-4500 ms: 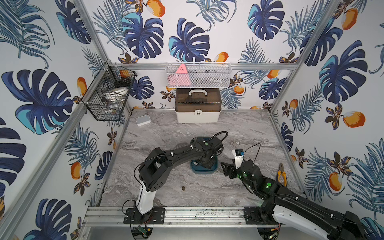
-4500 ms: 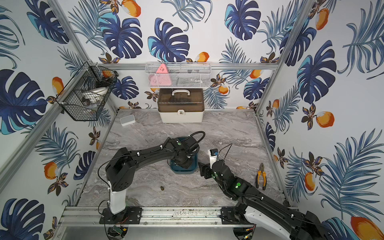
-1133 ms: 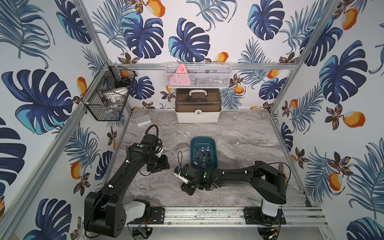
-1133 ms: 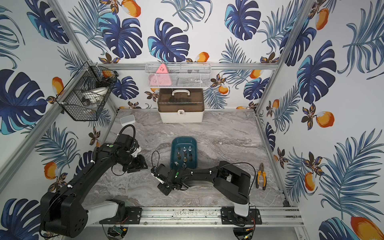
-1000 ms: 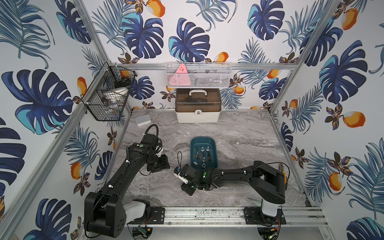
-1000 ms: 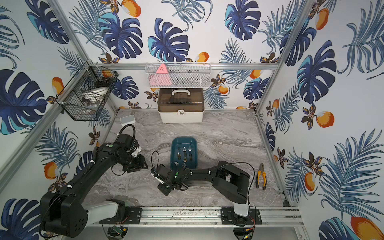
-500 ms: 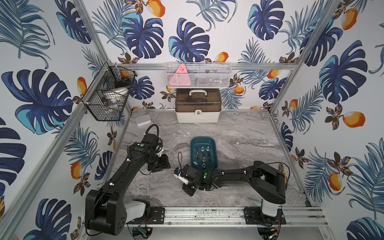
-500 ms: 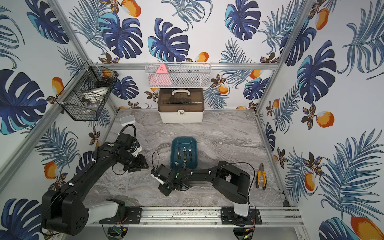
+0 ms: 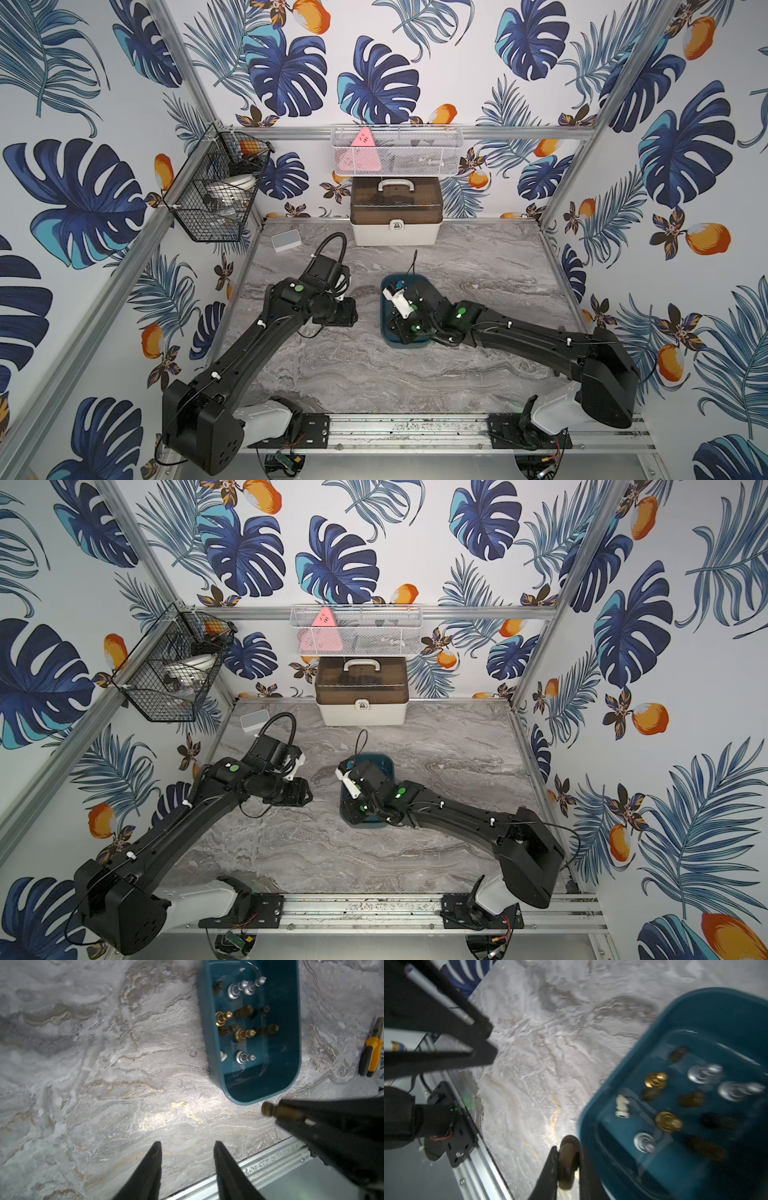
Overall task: Put the chess pieces into the storage box
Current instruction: Pick up the chess piece at the center of the board, then place the chess piece in the storage box.
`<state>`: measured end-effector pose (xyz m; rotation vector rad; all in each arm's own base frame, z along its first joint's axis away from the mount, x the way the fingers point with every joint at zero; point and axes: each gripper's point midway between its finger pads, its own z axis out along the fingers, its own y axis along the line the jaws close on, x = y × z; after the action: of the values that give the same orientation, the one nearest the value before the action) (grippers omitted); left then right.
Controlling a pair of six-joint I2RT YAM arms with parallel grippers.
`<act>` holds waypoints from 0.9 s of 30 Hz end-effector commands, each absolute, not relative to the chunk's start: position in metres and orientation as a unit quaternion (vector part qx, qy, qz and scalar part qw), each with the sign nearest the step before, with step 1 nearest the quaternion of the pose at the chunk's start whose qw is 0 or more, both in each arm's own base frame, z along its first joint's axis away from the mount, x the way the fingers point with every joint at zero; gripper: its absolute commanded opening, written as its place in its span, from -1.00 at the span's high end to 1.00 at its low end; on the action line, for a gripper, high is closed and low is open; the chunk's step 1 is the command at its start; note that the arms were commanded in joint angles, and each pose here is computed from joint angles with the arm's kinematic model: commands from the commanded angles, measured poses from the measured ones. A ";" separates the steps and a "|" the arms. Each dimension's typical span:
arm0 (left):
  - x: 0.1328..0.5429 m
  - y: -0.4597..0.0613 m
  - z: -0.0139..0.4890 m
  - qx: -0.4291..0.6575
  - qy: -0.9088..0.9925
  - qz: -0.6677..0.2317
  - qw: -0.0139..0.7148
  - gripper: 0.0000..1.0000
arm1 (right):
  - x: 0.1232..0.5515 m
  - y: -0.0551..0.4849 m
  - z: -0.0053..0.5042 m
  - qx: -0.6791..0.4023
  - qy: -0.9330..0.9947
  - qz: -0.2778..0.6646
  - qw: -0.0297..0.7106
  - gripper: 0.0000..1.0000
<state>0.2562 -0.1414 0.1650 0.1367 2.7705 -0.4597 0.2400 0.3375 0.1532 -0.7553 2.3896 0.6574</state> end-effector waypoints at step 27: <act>0.266 -0.176 0.141 0.123 0.967 -0.147 0.169 0.07 | 0.279 0.258 0.061 -0.212 0.958 0.058 0.184 0.88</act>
<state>0.2628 -0.1743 0.1403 0.3171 2.7679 -0.4246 0.2768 0.2615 0.0618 -0.5834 2.7081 0.2332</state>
